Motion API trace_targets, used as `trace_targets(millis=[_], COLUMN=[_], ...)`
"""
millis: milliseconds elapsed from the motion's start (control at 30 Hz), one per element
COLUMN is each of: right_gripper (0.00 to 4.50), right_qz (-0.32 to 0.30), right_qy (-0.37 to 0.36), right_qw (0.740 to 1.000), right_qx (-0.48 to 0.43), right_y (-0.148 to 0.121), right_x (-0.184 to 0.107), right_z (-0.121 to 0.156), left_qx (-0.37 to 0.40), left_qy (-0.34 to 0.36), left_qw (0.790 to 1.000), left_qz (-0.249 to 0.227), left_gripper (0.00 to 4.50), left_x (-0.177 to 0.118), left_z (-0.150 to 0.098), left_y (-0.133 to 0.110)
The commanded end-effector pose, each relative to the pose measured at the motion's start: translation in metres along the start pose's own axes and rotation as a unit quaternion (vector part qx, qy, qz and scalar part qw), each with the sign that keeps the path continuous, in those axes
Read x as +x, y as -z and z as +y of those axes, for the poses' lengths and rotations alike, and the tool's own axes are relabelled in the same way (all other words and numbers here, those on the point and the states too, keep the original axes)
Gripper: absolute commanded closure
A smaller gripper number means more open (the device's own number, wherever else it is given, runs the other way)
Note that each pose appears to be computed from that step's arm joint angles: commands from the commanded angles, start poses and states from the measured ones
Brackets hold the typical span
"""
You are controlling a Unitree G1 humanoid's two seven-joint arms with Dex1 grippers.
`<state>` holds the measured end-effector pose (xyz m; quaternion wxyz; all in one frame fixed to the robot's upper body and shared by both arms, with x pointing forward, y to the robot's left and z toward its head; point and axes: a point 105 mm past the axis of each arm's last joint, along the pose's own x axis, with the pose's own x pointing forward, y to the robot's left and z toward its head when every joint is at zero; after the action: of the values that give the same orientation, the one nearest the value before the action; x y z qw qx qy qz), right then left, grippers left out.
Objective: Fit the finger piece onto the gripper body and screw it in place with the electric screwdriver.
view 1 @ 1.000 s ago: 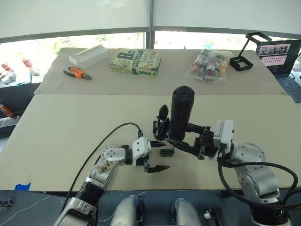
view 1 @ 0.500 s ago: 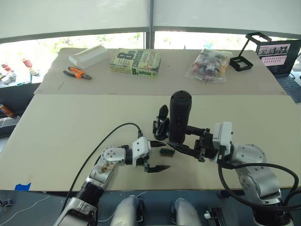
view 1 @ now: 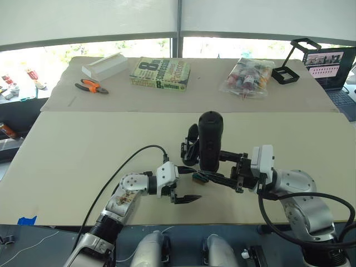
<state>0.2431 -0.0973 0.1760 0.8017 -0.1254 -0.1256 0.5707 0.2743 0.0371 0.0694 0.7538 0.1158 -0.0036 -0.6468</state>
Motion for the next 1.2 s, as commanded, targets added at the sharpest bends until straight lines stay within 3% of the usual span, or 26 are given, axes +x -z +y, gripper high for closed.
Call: trace_targets(millis=[33,1200], right_gripper=[2.59,2.59], right_qz=[-0.026,-0.029], right_qy=[-0.011,-0.023], right_qw=[0.999,0.999], right_qx=[-0.016,0.005], right_y=[-0.0152,-0.0169], right_x=[0.0025,0.0057], right_z=[-0.0001,0.0032], left_qx=[-0.013,-0.019], left_qy=[0.001,-0.001], left_qw=[1.000,1.000], left_qz=[0.003,0.004], left_gripper=[0.00,0.00], left_x=[0.0031,0.0038], left_z=[-0.0046,-0.0053], left_y=[0.0047,0.0073])
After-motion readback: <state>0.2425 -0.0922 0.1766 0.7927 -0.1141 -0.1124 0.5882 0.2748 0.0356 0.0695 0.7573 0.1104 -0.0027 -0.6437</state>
